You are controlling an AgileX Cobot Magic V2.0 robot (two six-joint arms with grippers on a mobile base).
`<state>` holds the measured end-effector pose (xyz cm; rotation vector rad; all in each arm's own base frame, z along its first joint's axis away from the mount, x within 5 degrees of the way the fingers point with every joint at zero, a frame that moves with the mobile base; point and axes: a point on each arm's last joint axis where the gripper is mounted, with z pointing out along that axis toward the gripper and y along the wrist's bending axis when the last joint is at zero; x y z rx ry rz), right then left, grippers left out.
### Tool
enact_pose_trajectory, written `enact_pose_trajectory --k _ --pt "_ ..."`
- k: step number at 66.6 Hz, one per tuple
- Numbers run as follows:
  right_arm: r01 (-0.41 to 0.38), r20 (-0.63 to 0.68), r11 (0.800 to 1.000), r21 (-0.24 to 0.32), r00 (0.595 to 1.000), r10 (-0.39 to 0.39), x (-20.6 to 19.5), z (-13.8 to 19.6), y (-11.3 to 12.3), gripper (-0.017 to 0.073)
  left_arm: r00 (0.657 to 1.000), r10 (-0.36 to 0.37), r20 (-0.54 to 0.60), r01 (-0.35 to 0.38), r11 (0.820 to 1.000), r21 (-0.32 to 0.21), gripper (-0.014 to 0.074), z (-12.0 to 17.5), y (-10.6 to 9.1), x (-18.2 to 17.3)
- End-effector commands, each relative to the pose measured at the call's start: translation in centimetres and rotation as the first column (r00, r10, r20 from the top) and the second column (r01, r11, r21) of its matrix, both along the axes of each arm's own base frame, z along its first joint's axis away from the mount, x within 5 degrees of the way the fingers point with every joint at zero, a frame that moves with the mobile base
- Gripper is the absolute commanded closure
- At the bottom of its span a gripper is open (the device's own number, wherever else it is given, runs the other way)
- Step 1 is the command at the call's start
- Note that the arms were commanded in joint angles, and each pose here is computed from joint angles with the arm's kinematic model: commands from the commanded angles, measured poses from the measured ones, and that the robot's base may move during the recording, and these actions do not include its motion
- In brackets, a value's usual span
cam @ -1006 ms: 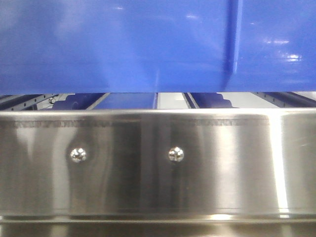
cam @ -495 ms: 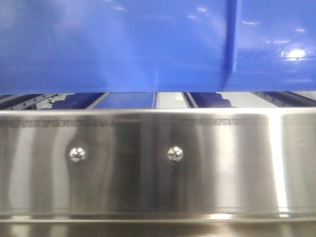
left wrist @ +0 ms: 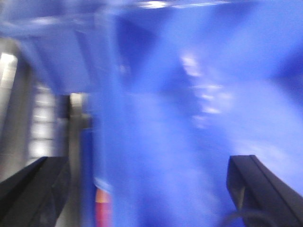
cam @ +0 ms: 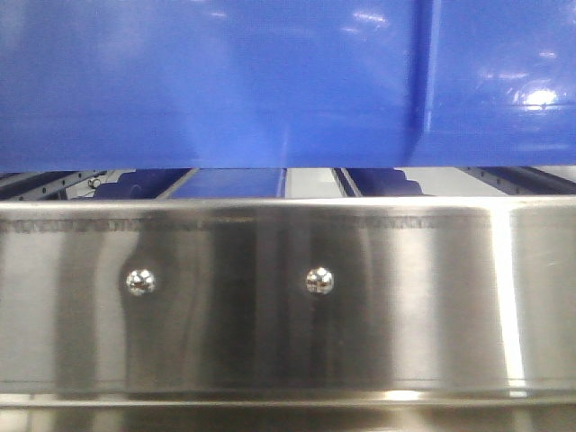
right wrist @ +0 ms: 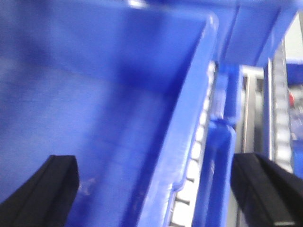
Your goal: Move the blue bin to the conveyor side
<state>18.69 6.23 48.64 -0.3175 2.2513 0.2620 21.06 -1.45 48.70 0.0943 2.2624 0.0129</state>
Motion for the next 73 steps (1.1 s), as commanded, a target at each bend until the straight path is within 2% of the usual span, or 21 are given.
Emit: enact_pose_trajectory --k 1,9,16,27,37,50,73 --pt "0.099 0.022 0.995 -0.014 0.995 -0.098 0.0 0.3 -0.8 0.0054 1.0 0.014 0.008 -0.014 1.0 0.014 0.0025 0.2 0.1 0.1" --pt "0.123 0.005 0.992 0.001 0.992 -0.123 0.4 0.1 -0.7 0.0054 0.999 0.033 0.009 -0.034 0.999 0.041 0.0025 0.2 0.4 0.2" --pt "0.119 -0.038 0.993 -0.014 0.992 -0.119 2.0 -0.9 -0.2 0.0054 0.998 0.068 0.0 -0.068 0.996 0.056 0.0025 -0.1 0.7 0.7" --pt "0.067 -0.108 0.997 -0.042 0.992 -0.071 4.6 -2.5 1.9 0.0054 0.998 0.068 -0.007 -0.067 0.996 0.055 0.0025 -0.2 0.6 0.9" --pt "0.033 -0.108 0.997 -0.072 0.993 -0.04 5.9 -2.7 3.4 0.0054 0.998 0.069 -0.007 -0.068 0.996 0.057 0.0025 -0.2 0.7 0.9" --pt "0.053 -0.089 0.991 -0.12 0.994 -0.064 6.3 -2.7 3.2 0.0053 0.998 0.068 -0.012 -0.068 0.996 0.058 0.0025 -0.3 0.6 1.1" --pt "0.111 -0.098 0.989 -0.095 0.988 -0.12 6.4 -2.8 2.9 0.0053 0.998 0.065 -0.027 -0.064 0.996 0.054 0.0025 -0.6 0.5 1.6"
